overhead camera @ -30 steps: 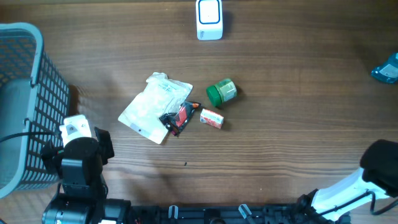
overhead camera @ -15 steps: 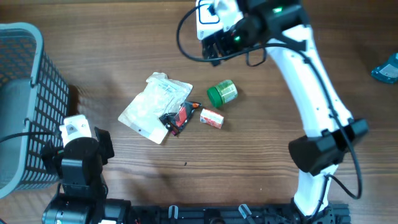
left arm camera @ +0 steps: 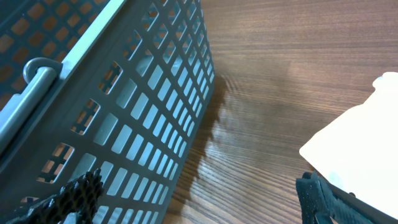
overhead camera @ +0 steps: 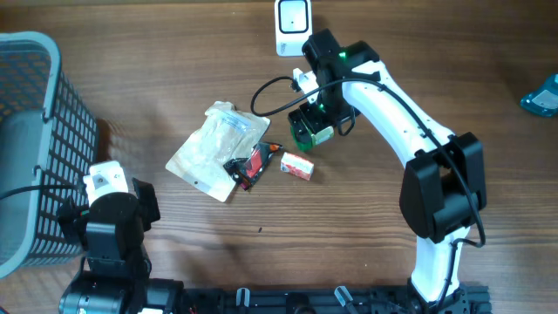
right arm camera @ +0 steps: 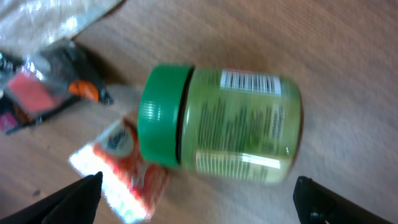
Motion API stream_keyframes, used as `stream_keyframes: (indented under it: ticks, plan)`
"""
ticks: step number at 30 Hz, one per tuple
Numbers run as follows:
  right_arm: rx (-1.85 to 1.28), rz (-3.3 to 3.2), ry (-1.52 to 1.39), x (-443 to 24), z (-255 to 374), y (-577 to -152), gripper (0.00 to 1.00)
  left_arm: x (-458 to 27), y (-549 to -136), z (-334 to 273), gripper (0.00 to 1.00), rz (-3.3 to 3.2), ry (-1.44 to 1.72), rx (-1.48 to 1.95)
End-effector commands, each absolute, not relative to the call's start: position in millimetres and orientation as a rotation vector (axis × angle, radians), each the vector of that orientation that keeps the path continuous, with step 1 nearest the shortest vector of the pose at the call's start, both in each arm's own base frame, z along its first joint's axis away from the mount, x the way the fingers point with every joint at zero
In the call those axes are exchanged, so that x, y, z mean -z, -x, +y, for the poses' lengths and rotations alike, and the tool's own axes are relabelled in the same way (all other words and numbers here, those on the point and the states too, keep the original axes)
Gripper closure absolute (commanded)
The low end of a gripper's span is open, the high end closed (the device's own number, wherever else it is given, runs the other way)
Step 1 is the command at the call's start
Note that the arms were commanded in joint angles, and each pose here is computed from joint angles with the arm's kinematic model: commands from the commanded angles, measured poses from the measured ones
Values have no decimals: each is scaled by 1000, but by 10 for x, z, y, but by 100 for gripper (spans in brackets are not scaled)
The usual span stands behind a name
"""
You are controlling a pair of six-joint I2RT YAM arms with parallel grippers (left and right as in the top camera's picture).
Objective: Scan the item barcode
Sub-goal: 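Reach the right gripper back to the green-lidded tin, then grasp the green-lidded tin with the right gripper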
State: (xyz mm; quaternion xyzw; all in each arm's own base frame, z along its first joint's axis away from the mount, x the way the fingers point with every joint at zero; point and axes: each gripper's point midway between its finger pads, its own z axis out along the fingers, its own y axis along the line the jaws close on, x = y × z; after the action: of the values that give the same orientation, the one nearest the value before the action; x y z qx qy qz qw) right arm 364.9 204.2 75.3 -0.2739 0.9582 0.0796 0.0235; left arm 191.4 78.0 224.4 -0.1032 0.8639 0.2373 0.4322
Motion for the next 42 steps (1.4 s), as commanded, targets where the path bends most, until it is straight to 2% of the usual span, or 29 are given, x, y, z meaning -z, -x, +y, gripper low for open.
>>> stream_keyframes:
  ticks: [1,10,13,18,21,33,42]
  plan:
    - [-257,2974,841,-578,2074,-3628,0,-2269,-1906,807,0,2144,272,-604]
    - [-252,2929,830,-563,2107,-3732,0,-2269,-1906,807,0,2144,271,-604]
    - [-99,2970,650,-545,1939,-3807,0,-2269,-1906,807,0,2144,271,-604]
    - [-123,2980,663,-544,1958,-3772,0,-2269,-1906,807,0,2144,271,-604]
    - [-242,2970,739,-558,2082,-3711,0,-2269,-1906,807,0,2144,271,-604]
    - [-244,2953,815,-558,2265,-3605,0,-2269,-1906,807,0,2144,271,-604]
    - [-155,2909,795,-558,2301,-3694,0,-2269,-1906,807,0,2144,271,-604]
